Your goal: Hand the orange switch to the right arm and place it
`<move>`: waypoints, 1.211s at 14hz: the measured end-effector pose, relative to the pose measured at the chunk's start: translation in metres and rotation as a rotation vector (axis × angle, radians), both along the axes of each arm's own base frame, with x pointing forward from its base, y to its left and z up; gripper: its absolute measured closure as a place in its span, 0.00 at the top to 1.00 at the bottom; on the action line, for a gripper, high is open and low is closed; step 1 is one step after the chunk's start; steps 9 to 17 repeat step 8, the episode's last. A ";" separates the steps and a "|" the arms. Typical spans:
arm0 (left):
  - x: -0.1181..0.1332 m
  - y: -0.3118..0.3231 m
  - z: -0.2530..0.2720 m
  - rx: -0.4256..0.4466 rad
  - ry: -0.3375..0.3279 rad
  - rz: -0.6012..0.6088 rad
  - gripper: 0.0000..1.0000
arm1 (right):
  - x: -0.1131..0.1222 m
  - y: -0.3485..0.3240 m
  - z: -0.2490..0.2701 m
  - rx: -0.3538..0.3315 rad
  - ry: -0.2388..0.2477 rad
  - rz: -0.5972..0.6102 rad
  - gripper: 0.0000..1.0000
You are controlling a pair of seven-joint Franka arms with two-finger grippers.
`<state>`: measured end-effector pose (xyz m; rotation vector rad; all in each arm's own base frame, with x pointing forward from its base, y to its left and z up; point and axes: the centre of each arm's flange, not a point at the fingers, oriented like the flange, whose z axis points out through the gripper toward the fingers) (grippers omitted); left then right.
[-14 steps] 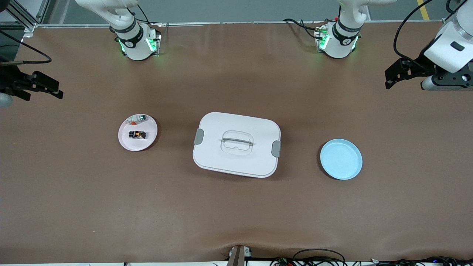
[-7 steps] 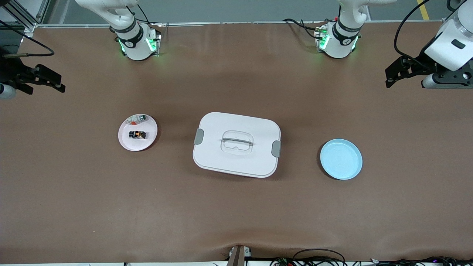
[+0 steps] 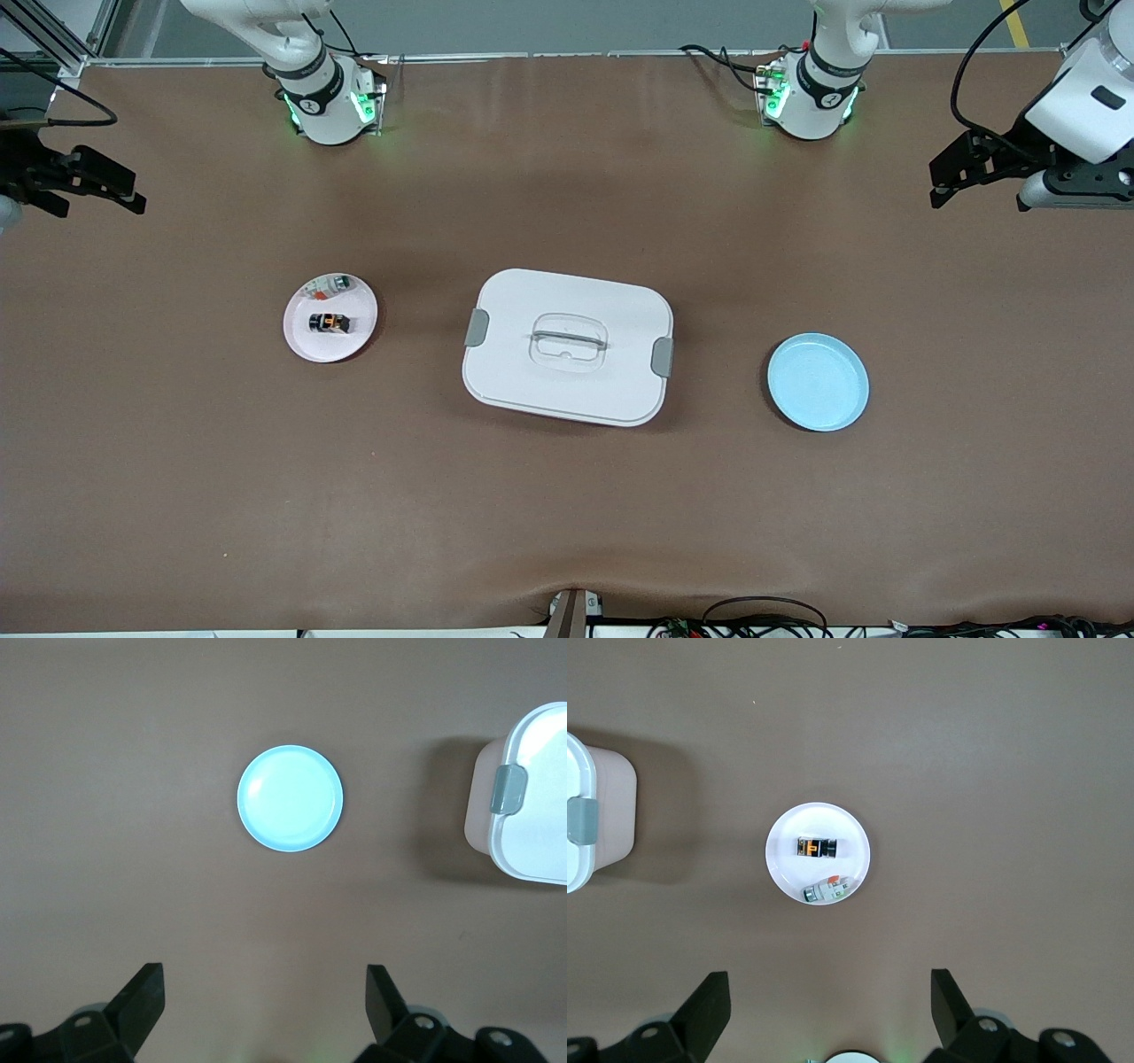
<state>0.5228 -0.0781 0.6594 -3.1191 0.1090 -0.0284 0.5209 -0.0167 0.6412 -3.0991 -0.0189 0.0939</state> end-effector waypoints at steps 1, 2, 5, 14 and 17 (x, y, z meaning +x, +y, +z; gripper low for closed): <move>0.000 0.000 0.000 0.000 -0.001 0.001 1.00 | 0.000 0.000 0.001 0.000 -0.002 0.000 1.00; 0.000 0.001 0.000 0.000 -0.001 0.002 1.00 | -0.001 0.000 0.001 0.000 -0.002 0.000 1.00; 0.001 0.004 0.001 -0.001 -0.002 0.007 1.00 | -0.001 0.002 0.002 0.000 -0.003 0.003 1.00; 0.001 0.005 0.004 -0.002 -0.009 0.009 1.00 | -0.002 0.002 0.003 0.000 0.003 0.004 1.00; 0.001 0.005 0.004 -0.002 -0.009 0.009 1.00 | -0.002 0.002 0.003 0.000 0.003 0.004 1.00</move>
